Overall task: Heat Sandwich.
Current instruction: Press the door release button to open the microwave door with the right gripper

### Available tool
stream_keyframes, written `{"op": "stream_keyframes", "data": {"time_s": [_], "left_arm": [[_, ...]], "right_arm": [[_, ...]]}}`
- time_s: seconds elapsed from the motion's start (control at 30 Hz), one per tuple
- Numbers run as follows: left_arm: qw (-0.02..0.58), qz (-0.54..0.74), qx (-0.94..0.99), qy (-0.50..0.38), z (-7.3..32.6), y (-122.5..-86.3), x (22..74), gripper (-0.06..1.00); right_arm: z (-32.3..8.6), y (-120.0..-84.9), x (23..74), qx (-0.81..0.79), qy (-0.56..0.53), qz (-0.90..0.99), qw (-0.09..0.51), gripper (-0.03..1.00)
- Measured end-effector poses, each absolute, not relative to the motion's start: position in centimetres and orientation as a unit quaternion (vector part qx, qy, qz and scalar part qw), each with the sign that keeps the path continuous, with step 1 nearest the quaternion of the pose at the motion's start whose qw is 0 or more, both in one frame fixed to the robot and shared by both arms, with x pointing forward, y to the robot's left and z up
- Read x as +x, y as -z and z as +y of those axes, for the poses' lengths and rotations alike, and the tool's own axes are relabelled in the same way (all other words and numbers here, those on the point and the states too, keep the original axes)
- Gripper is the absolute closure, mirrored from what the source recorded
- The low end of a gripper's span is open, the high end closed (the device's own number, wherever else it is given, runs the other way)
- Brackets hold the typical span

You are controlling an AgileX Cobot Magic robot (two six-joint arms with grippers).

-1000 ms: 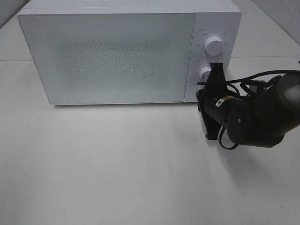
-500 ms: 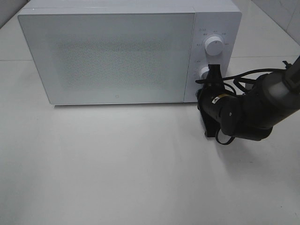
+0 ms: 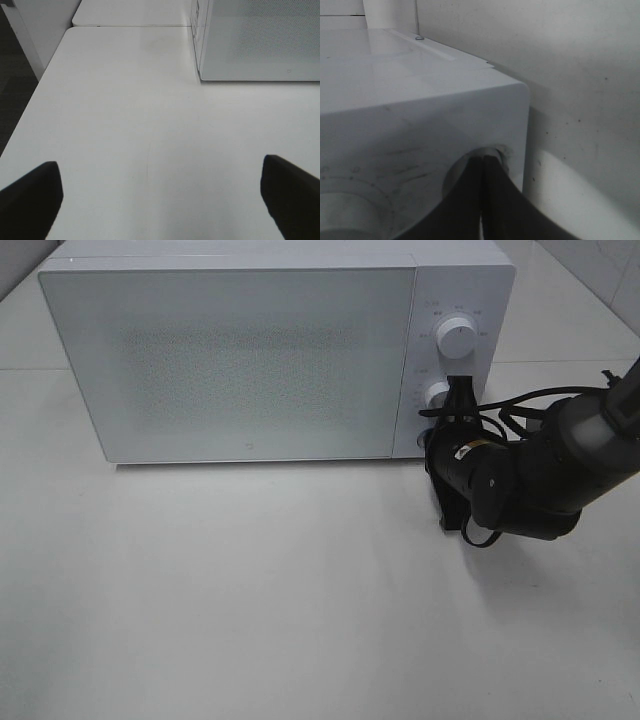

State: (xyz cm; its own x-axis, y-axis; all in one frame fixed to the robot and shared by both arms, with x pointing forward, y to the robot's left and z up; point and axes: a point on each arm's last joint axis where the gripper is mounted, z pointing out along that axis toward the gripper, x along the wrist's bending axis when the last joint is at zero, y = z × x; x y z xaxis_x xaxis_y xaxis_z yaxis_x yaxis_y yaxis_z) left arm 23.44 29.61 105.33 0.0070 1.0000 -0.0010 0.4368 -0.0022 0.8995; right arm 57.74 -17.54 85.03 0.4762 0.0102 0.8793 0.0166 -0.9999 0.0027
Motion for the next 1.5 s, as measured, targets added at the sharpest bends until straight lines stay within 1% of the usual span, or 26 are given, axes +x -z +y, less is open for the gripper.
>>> {"op": "stream_keyframes", "data": {"time_s": [0.37, 0.57, 1.5], "left_arm": [[0.377, 0.597, 0.601, -0.374, 29.6, -105.3, 23.4, -0.05], [0.377, 0.597, 0.601, -0.374, 29.6, -105.3, 23.4, -0.05], [0.377, 0.597, 0.601, -0.374, 29.6, -105.3, 23.4, -0.05]], "right_arm": [[-17.1, -84.5, 58.6, -0.845, 0.534, -0.006, -0.010, 0.95], [-16.9, -84.1, 58.7, -0.846, 0.533, 0.003, -0.005, 0.95], [-16.6, -84.1, 58.7, -0.851, 0.524, -0.007, 0.000, 0.94]]}}
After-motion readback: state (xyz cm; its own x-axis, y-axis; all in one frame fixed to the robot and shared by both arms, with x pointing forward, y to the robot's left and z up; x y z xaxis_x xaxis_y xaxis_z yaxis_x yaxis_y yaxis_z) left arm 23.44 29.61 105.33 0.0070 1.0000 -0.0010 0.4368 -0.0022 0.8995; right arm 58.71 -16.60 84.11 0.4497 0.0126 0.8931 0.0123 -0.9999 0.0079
